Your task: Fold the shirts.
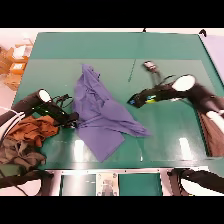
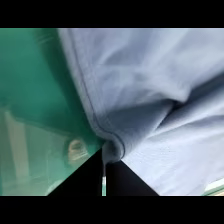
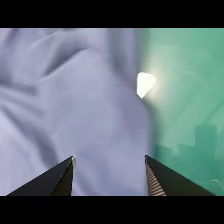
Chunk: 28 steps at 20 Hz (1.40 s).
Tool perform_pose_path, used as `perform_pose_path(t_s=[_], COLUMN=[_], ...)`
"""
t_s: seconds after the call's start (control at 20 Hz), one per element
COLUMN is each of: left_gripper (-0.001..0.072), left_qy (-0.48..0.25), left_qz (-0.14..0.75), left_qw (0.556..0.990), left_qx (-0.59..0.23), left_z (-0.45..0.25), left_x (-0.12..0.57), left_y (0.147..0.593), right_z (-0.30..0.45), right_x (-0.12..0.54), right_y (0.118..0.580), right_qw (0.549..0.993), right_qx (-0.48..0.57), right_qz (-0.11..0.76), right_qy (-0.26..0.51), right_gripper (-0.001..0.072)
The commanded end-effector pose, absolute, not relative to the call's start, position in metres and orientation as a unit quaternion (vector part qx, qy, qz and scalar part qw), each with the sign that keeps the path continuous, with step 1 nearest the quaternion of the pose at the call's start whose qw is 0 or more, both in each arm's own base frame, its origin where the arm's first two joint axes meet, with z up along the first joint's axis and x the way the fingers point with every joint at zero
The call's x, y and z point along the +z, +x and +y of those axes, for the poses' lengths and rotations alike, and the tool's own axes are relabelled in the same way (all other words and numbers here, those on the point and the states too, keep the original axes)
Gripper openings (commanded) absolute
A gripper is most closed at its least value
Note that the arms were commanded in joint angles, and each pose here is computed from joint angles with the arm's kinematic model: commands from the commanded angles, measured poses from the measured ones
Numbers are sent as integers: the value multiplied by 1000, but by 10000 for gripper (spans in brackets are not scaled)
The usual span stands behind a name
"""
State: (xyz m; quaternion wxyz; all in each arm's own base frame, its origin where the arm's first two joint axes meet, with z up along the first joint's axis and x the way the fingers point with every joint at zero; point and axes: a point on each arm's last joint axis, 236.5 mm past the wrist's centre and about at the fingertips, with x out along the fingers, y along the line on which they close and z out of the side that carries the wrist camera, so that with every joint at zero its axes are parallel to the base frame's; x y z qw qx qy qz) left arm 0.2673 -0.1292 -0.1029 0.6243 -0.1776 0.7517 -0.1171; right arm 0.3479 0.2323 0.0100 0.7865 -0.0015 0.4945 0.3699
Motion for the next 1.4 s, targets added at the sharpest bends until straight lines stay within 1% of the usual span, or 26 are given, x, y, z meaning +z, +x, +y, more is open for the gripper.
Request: perform_pose_path(t_s=[0.0,0.15,0.35,0.4,0.5,0.6,0.65,0.7,0.8,0.85,0.95,1.0,1.05,1.15,1.2,1.25,1.35], left_gripper=[22,23,23,22,22,23,23,23,23,22,23,22,23,23,22,22,22], left_qy=[-162,-163,-162,-165,-170,-179,-181,-182,-177,-176,-171,-165,-161,-149,-146,-142,-136], left_qz=[754,754,754,753,748,744,744,744,743,743,743,744,745,750,752,753,755], left_qw=[626,626,624,623,623,623,622,622,623,624,623,623,623,621,620,619,619], left_qx=[-117,-118,-131,-136,-152,-161,-162,-162,-168,-169,-174,-174,-174,-171,-170,-170,-168], left_z=[-116,-117,-120,-123,-129,-134,-135,-135,-135,-135,-135,-133,-131,-127,-126,-124,-121], left_x=[-104,-104,-102,-101,-98,-95,-95,-95,-95,-95,-95,-95,-96,-98,-98,-99,-100], left_y=[266,266,265,265,266,267,267,267,267,267,266,265,265,262,260,259,258], right_z=[305,343,360,364,374,379,377,373,362,355,348,347,345,311,272,224,131], right_x=[-32,-51,-58,-57,-59,-71,-77,-82,-84,-83,-68,-48,-21,46,74,91,97], right_y=[316,314,345,351,358,355,355,357,366,371,386,394,405,438,458,474,488], right_qw=[737,715,725,727,727,719,717,718,726,729,739,747,765,819,847,866,880], right_qx=[436,462,441,441,443,444,438,427,400,386,364,361,350,295,244,190,97], right_qz=[510,509,488,480,474,484,493,501,504,506,497,482,463,419,410,420,454], right_qy=[-78,-130,-206,-217,-226,-226,-226,-228,-243,-251,-273,-281,-279,-259,-235,-192,-96], right_gripper=[511,511,513,540,546,545,527,360,183,10,13,11,11,10,10,10,10])
